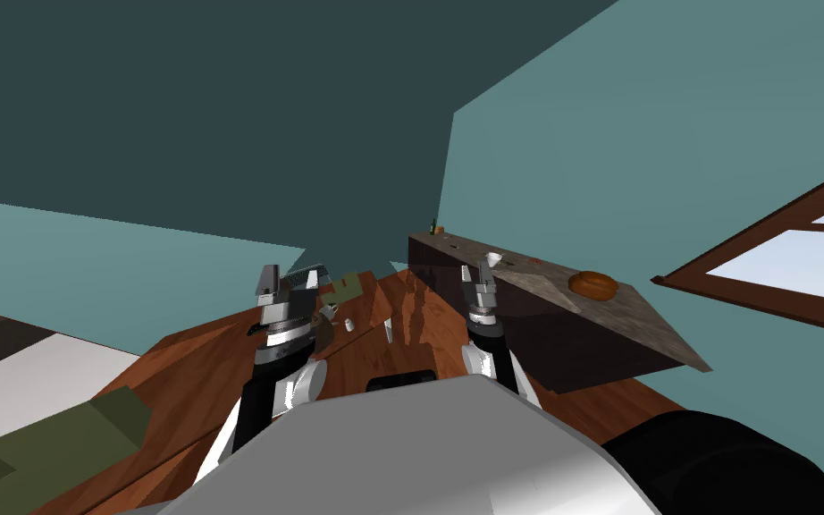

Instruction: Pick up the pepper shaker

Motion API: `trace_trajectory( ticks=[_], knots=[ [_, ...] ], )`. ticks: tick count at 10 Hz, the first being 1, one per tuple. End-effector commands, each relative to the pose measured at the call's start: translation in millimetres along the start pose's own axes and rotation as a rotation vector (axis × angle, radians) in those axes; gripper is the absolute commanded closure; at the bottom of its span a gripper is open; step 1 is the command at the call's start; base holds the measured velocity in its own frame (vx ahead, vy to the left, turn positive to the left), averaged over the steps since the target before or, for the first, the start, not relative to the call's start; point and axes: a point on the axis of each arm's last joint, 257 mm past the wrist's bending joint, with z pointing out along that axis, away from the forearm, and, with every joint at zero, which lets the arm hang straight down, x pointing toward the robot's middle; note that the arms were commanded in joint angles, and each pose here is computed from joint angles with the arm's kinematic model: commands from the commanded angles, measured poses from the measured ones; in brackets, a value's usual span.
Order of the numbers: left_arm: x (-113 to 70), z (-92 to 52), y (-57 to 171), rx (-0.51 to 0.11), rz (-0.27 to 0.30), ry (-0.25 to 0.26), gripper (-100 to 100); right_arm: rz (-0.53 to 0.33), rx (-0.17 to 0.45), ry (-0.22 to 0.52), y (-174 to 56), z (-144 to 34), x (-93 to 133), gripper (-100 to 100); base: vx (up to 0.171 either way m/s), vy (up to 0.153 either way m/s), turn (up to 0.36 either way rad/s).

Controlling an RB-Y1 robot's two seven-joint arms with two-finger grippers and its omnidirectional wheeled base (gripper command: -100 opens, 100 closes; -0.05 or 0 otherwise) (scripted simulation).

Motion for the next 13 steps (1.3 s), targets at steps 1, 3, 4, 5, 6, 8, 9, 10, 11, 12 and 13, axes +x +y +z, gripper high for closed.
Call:
trace_trajectory(
  ticks=[1, 3, 4, 5, 6, 8, 9, 10, 11, 12, 13],
  knots=[
    [2.0, -3.0, 11, -0.031, -0.014, 0.025, -100, 0.0, 0.0, 0.0, 0, 0.0, 0, 0, 0.002, -0.009, -0.014],
    [2.3, -11.4, 35, -0.104, -0.053, 0.05, -100, 0.0, 0.0, 0.0, 0, 0.0, 0, 0, 0.007, -0.02, -0.017],
    [1.0, -18.1, 52, -0.153, -0.082, 0.055, -100, 0.0, 0.0, 0.0, 0, 0.0, 0, 0, 0.005, -0.026, -0.015],
    [-1.4, -26.7, 71, -0.21, -0.116, 0.053, -100, 0.0, 0.0, 0.0, 0, 0.0, 0, 0, 0.003, -0.026, -0.024],
    [-1.4, -26.7, 71, -0.21, -0.116, 0.053, -100, 0.0, 0.0, 0.0, 0, 0.0, 0, 0, 0.003, -0.016, -0.003],
    [-8.9, -50.4, 115, -0.342, -0.198, 0.029, -100, 0.0, 0.0, 0.0, 0, 0.0, 0, 0, 0.006, -0.018, -0.018],
    [-8.9, -50.4, 115, -0.342, -0.198, 0.029, -100, 0.0, 0.0, 0.0, 0, 0.0, 0, 0, 0.004, -0.019, -0.007],
    [-13.6, -65.9, 138, -0.415, -0.245, 0.007, -100, 0.0, 0.0, 0.0, 0, 0.0, 0, 0, 0.008, -0.022, -0.016],
    [-17.9, -81.0, 160, -0.483, -0.295, -0.02, -100, 0.0, 0.0, 0.0, 0, 0.0, 0, 0, 0.013, -0.025, -0.027],
    [-18.9, -84.0, 163, -0.492, -0.294, -0.023, -100, 0.0, 0.0, 0.0, 0, 0.0, 0, 0, 0.01, -0.018, -0.007],
    [-24.3, -104.2, 187, -0.57, -0.345, -0.058, -100, 0.0, 0.0, 0.0, 0, 0.0, 0, 0, 0.012, -0.018, -0.013]
  ],
)
